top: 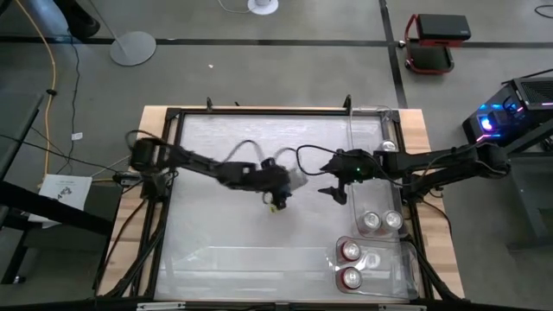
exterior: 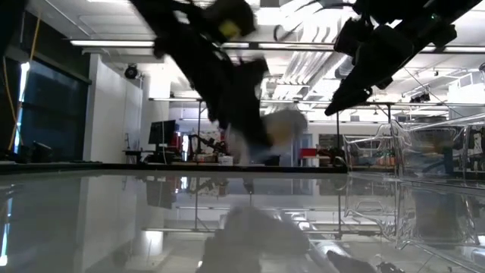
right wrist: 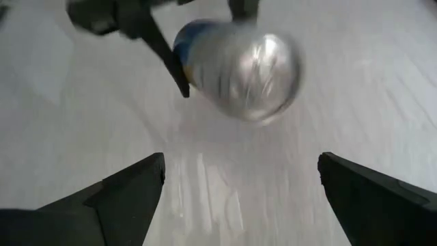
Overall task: Sort soda cans
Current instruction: Put the blue-white soda can into the top transparent bin
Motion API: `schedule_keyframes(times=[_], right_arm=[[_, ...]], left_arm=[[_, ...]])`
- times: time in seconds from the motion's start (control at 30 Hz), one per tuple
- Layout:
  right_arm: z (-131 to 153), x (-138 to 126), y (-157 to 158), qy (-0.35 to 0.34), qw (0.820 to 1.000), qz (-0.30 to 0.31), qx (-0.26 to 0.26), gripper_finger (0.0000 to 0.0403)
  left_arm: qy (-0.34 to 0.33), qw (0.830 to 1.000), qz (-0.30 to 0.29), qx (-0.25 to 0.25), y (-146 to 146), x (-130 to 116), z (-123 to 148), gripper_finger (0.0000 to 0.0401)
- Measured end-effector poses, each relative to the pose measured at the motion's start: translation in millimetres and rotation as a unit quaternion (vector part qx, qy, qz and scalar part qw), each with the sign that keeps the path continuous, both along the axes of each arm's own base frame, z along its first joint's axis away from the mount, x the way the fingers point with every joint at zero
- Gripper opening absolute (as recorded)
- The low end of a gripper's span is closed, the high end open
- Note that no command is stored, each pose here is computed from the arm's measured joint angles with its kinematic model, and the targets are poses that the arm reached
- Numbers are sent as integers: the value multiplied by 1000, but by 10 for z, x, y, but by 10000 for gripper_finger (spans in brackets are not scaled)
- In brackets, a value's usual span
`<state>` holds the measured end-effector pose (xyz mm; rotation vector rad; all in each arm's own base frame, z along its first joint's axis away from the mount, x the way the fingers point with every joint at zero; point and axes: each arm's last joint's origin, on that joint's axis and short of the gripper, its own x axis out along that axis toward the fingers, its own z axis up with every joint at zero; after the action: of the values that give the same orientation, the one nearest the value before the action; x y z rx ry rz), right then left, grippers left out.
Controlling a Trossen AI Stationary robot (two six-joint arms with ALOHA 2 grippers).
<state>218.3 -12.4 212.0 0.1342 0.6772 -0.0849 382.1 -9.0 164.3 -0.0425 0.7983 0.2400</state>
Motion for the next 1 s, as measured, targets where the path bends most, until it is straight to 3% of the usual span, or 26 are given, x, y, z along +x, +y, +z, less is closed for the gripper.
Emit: schedule_keyframes(times=[0.13,0.3,0.5,0.67,0.83,1.0], right_arm=[[98,73,26,-65,996,66,-8,375],[162,210,-24,-135,989,55,-6,375],[32,389,-128,-151,987,-3,52,375],[49,499,-127,-203,973,34,101,375],[110,527,-120,-238,963,53,112,375],[186,588,-143,-227,967,57,101,375]], left_arm=[[-180,984,15,-8,-117,-277,42,287],[-307,949,70,-4,-155,-471,-77,287],[-320,943,70,52,-270,-453,-125,287],[-345,933,54,93,-312,-396,8,287],[-346,931,32,110,-320,-344,64,287],[-335,934,28,120,-296,-340,50,289]])
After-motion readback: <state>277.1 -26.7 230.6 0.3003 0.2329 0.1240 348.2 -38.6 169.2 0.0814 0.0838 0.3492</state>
